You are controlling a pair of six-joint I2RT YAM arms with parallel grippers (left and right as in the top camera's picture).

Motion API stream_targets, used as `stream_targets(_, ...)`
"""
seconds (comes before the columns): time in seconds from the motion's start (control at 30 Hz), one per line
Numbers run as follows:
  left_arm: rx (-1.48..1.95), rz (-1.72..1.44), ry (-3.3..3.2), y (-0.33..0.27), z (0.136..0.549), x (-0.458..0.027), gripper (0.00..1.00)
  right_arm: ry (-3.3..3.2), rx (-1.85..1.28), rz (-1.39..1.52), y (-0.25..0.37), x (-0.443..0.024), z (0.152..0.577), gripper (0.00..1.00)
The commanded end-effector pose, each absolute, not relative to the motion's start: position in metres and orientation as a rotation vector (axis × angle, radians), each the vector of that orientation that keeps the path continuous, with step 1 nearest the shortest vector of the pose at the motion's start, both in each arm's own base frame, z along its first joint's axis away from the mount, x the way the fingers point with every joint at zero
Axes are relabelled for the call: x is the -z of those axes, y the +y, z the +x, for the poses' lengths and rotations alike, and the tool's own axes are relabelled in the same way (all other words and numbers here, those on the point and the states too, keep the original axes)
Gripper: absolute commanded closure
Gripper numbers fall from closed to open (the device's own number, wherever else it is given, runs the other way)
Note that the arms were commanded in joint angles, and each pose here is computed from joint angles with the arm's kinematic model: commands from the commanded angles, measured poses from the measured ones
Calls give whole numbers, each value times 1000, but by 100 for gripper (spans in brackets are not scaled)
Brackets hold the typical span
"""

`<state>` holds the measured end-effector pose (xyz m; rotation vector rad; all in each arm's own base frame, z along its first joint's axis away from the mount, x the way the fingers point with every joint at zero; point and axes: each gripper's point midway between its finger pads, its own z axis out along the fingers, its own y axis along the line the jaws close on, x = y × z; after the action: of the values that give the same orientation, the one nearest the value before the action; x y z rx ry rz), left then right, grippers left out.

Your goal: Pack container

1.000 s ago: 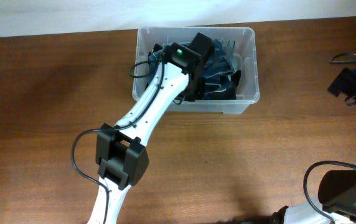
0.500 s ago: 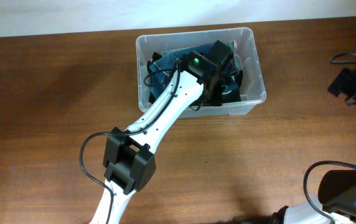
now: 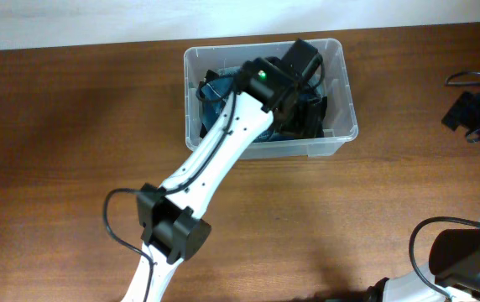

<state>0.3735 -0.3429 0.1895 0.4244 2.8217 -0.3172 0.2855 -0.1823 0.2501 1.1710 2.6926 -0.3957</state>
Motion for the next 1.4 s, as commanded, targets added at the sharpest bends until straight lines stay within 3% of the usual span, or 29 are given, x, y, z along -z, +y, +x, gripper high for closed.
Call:
stream_targets(0.0,405,492,2636,-338,371,-264,1,2697,414,1172,-185,-249,285,2)
stream_targets(0.2,253,400,2549,-315,397,-276,4,2697,414,1172,-185,-249,285,2)
stream_targets(0.37,226,378,2579,-308,405,-263,52,2697,414,1172,-185,-249,285,2)
stream_targets(0.63,167,281,2688,-292,418,-211,97,2697,414,1172,-185,-249,285,2)
stream_targets(1.07,147,299,2843,-288,409,-114,99,2697,414,1172,-185,-249,285,2)
stream_targets(1.3,141,304,2726,-289,427,-153,99,2697,414,1172,-185,-249,285,2)
stream_targets(1.37,141,300,2681,-288,432,-173,93,2697,414,1172,-185,-249,285,2)
